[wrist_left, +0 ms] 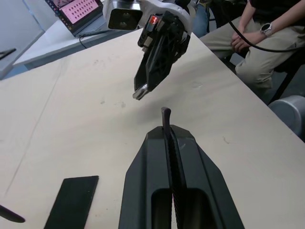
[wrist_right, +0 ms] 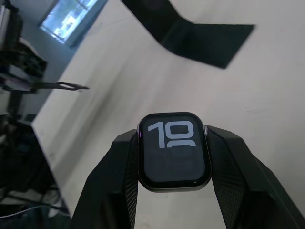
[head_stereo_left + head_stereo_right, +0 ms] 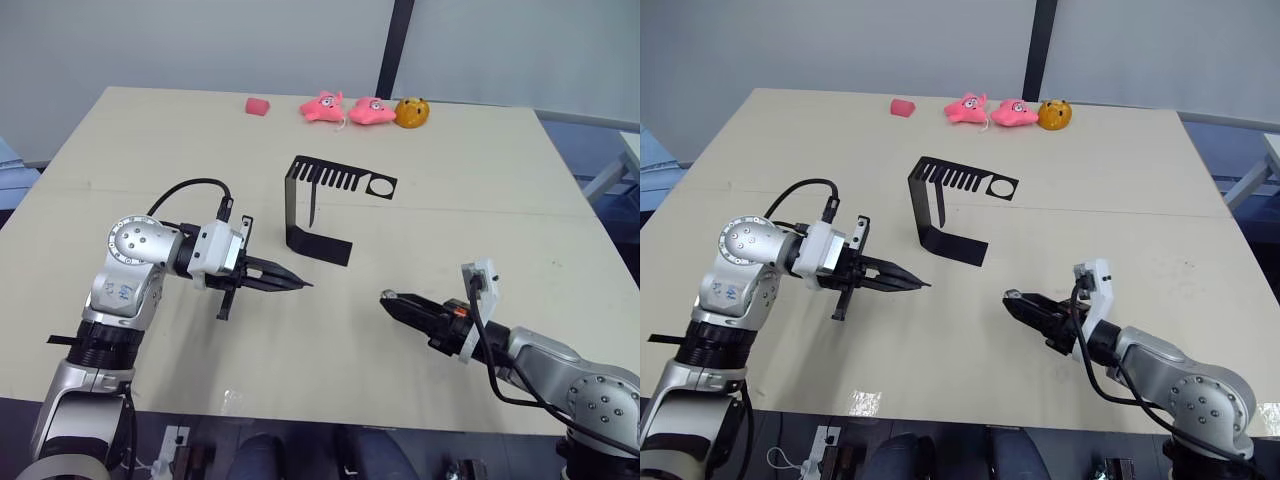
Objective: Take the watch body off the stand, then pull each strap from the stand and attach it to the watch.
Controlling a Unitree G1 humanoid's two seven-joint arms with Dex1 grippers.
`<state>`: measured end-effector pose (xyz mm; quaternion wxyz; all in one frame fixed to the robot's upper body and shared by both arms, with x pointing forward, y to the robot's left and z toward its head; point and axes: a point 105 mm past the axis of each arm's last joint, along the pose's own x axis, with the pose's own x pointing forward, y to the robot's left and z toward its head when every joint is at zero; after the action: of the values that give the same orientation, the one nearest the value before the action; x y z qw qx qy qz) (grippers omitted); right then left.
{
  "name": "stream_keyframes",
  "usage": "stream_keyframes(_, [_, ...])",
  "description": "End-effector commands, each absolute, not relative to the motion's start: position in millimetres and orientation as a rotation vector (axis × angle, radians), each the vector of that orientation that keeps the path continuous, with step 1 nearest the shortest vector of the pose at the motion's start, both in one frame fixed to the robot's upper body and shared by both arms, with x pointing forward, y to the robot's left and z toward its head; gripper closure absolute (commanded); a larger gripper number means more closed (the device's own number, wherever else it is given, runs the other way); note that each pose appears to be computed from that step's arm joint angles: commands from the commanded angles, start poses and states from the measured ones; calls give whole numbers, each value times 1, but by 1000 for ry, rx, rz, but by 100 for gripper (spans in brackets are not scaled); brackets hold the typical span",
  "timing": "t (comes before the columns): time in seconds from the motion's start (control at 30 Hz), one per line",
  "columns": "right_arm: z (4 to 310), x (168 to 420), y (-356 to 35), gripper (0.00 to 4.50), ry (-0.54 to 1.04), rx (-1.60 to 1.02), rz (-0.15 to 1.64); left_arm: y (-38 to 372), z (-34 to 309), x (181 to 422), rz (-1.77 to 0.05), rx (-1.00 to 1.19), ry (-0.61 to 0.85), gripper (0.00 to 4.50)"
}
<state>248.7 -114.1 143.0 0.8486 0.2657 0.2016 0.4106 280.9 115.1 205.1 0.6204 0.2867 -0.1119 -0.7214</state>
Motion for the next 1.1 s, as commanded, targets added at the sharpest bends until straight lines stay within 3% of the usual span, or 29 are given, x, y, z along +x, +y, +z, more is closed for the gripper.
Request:
stream_keyframes(0.03, [156,248,-97,290,431,701,946,118,219,279,-1639,765,-320,450])
stream_keyframes(0.33, [157,258,-79,290,525,804,1003,101,216,280,-1639,849,-337,450])
stream_keyframes(1.1, [159,254,-70,290,543,826,1027,82,203,288,-1630,862,-299,450])
